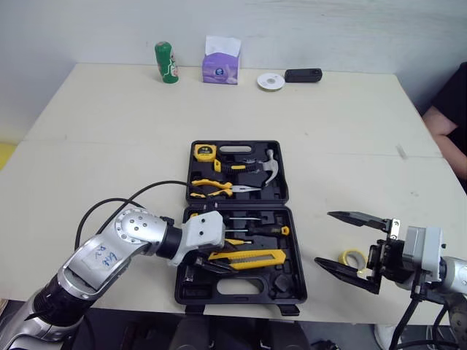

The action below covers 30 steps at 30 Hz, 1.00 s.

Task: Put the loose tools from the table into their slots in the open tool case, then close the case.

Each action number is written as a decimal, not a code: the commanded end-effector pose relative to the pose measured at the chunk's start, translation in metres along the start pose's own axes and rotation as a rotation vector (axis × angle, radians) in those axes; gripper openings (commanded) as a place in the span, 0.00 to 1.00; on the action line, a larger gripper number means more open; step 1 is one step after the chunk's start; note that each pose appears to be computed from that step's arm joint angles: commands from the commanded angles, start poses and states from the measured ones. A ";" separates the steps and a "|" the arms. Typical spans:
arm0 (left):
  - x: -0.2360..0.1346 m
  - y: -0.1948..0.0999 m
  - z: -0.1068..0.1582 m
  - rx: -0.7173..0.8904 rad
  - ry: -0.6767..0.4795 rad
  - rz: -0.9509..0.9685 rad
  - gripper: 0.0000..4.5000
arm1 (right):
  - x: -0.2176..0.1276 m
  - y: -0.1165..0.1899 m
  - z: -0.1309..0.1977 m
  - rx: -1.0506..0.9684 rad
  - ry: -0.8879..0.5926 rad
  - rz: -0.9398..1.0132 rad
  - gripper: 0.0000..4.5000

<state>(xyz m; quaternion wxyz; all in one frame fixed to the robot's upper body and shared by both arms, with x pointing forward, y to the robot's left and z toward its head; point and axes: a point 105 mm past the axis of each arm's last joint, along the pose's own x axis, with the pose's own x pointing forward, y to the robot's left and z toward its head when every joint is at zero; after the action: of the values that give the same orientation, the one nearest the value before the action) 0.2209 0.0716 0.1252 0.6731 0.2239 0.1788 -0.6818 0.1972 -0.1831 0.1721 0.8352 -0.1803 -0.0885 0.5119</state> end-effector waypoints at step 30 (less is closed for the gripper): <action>0.004 -0.005 -0.020 0.014 0.125 -0.027 0.40 | -0.001 0.010 0.007 -0.008 0.013 0.010 1.00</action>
<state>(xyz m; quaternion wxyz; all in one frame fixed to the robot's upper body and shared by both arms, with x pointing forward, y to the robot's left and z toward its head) 0.2257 0.0770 0.1138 0.6664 0.2784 0.1929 -0.6642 0.1907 -0.1830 0.1702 0.8407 -0.1814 -0.0769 0.5044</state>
